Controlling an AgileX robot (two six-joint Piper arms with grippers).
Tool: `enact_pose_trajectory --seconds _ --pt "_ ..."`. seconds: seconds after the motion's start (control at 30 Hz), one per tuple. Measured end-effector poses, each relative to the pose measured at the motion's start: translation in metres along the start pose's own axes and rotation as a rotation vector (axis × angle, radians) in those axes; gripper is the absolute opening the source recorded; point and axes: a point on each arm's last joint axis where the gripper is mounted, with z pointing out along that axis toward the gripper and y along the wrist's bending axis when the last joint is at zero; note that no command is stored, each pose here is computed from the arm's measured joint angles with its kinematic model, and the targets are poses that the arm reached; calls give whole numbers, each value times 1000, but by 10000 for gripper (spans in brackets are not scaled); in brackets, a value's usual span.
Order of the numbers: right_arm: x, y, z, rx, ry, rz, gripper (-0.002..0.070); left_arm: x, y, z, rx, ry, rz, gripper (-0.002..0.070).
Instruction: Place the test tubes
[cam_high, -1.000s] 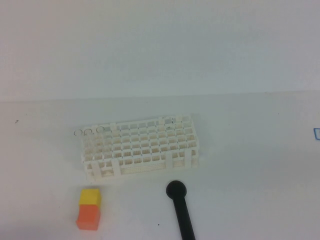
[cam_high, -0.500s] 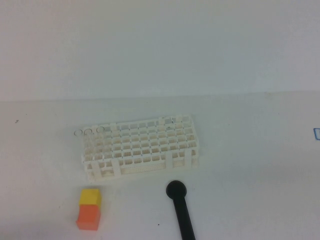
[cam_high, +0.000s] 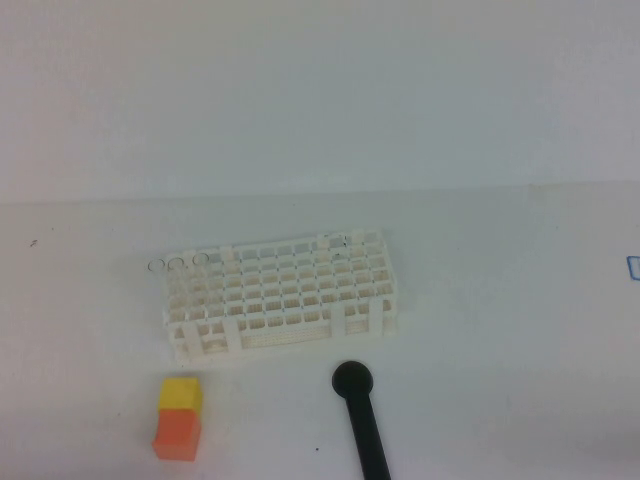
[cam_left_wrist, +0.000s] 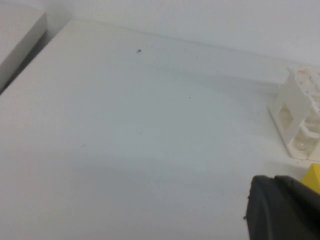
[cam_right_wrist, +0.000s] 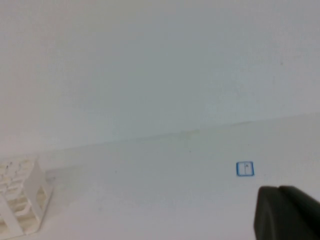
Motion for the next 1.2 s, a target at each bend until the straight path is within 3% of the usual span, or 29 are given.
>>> enact_pose_trajectory --seconds 0.17,0.53,0.83,1.07,1.2 --pt "9 -2 0 21 69 42 -1 0 1 0 -15 -2 43 -1" --pt "26 -6 -3 50 254 -100 -1 0 2 0 -17 -1 63 -1" --pt "26 -5 -4 38 274 -143 -1 0 -2 0 58 2 70 -1" --pt "26 -5 -4 38 277 -145 -1 0 -6 -1 116 8 -51 -1" --pt "26 -5 -4 37 277 -148 -1 0 -9 -1 176 10 -20 -1"
